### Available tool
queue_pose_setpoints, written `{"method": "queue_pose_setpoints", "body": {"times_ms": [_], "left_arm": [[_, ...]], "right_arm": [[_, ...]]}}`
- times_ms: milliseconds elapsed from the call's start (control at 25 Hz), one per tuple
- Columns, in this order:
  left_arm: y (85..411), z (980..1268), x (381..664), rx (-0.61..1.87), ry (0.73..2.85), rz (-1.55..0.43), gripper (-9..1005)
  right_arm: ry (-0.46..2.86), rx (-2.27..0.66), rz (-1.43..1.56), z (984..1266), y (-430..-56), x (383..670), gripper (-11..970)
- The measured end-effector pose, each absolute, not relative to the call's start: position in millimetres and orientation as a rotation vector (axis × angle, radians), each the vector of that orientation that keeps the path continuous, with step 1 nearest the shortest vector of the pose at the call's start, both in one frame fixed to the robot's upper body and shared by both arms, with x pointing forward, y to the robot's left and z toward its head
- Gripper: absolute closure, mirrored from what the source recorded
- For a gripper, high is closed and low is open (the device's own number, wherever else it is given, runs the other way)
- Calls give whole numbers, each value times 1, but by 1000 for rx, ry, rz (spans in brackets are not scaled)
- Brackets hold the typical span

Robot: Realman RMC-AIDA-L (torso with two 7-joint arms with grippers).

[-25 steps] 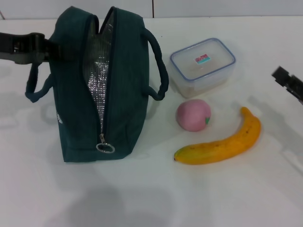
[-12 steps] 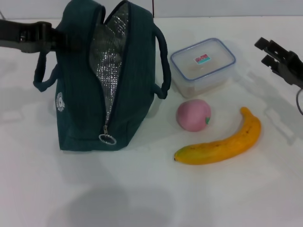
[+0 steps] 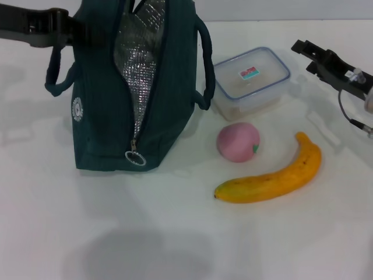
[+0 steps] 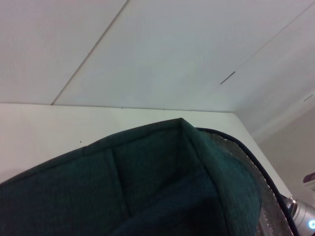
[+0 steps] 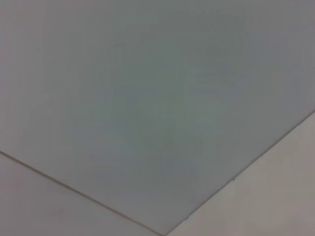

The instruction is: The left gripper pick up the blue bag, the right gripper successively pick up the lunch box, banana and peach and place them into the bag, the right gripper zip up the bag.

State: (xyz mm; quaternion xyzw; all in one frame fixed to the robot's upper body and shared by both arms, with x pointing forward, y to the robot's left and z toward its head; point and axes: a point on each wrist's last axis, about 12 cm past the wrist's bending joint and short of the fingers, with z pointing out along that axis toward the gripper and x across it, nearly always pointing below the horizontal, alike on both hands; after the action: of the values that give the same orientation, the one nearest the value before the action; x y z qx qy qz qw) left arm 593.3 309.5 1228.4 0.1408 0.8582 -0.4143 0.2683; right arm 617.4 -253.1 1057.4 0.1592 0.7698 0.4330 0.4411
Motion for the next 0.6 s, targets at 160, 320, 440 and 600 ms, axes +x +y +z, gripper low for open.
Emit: {"method": "queue_pose_setpoints", "body": {"times_ms": [160, 320, 440, 600], "left_arm": [[306, 1231, 597, 388, 2305, -1115, 960], [303, 1232, 600, 398, 2303, -1125, 960], [303, 1232, 600, 397, 2303, -1125, 960], [304, 1232, 601, 391, 2299, -1119, 960]], "right_arm": [[1933, 402, 1039, 1057, -248, 623, 155], [1954, 390, 1021, 1058, -241, 627, 156], [1968, 374, 1025, 1060, -233, 632, 157], [1970, 358, 1036, 1063, -226, 636, 158]]}}
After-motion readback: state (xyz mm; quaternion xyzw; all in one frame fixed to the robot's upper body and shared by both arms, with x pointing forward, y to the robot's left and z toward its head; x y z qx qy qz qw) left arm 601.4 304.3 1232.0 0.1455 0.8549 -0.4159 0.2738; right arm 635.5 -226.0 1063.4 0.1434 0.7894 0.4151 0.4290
